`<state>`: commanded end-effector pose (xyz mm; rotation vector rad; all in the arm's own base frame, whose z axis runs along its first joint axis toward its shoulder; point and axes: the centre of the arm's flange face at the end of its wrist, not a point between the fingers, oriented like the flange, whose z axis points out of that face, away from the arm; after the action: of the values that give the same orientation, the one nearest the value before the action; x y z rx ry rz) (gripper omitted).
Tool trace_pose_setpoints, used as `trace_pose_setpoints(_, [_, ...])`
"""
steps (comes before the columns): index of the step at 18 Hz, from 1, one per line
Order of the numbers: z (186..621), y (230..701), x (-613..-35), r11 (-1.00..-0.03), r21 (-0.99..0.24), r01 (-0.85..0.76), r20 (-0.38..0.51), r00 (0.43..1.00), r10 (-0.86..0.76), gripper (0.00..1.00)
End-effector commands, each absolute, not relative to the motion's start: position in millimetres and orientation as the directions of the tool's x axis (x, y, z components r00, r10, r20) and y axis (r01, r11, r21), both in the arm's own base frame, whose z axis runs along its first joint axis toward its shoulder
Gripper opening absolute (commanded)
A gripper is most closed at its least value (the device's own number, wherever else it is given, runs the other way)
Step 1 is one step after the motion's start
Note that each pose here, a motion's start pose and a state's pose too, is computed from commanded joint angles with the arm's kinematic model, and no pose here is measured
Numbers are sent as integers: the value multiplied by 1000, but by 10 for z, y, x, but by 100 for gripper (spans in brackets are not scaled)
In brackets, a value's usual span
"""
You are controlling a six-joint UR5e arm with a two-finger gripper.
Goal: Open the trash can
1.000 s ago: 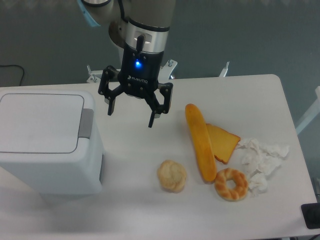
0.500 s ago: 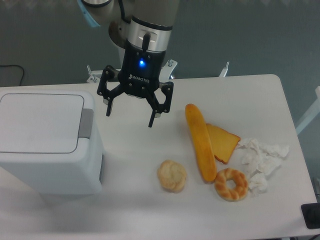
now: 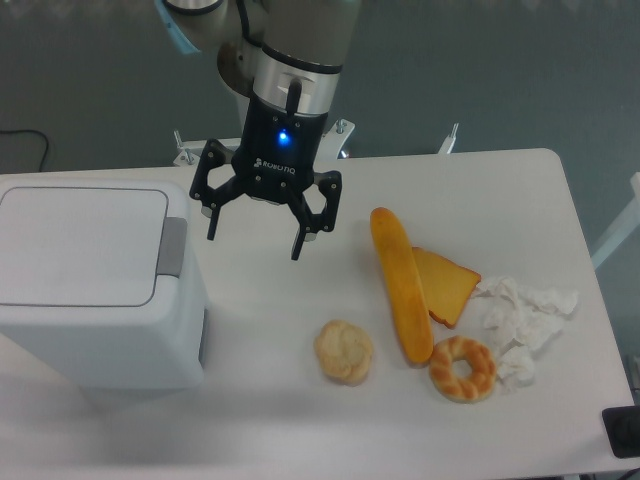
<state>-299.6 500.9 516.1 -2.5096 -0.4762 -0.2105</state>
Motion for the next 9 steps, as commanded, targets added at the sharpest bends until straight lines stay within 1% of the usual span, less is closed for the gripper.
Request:
trace_pose_setpoints(3, [5132, 5021, -2960, -767, -511, 387, 284, 919, 275, 100])
trace_pose_setpoints(9, [5142, 5026, -2954, -767, -514, 385, 282, 920, 273, 100])
